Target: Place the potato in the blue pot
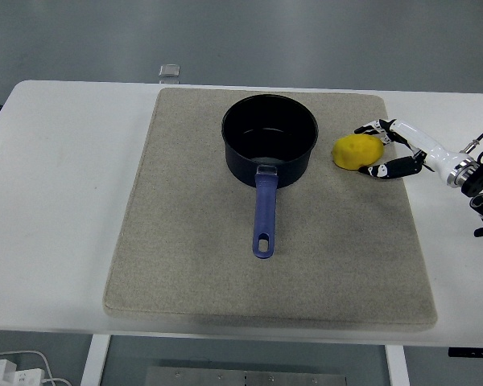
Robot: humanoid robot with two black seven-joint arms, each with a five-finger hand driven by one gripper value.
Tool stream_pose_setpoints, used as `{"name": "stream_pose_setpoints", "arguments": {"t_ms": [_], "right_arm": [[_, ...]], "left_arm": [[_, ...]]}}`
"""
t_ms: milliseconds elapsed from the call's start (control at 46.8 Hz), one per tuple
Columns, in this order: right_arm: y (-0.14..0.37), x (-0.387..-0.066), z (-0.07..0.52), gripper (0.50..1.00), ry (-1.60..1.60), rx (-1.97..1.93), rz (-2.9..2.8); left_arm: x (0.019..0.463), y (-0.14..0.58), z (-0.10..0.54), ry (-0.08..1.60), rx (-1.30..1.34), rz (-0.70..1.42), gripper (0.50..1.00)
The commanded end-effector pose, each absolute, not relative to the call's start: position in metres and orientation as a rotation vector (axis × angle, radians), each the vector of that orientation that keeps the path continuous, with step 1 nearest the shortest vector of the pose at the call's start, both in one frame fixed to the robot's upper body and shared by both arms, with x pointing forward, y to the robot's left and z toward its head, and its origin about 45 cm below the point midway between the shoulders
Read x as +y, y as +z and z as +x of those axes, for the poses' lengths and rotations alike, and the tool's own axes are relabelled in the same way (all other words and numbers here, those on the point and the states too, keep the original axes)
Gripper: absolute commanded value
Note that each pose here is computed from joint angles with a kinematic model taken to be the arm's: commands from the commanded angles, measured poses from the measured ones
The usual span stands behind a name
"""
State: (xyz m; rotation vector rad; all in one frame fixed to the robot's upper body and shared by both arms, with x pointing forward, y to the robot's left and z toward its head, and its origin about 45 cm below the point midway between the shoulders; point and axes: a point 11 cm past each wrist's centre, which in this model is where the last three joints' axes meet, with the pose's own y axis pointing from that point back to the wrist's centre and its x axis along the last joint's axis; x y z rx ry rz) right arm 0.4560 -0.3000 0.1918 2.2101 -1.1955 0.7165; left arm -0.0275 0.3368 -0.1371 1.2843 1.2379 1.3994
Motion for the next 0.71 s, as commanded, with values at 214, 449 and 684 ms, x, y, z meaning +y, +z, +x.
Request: {"name": "stream_pose_setpoints", "arguments": {"t_ms": [214,449,684], "right_arm": [[0.2027,-0.2964,0.4618,0.5,0.707,-1.246,2.236],[0.2,-0.2962,0.4604,0.5,0.701,-1.243,2.236],[0.1971,-0.2898,0.4594,0.5,0.695,-1.234,2.253]], "left_arm": [[0.3368,-0.1371,-0.0279,1.399,1.238,1.285,0.992],[0.3368,-0.1371,-0.0279,1.399,1.238,1.285,0.994],[0.3372,-0.1371,-0.0279,1.399,1.238,1.285,0.994]]}}
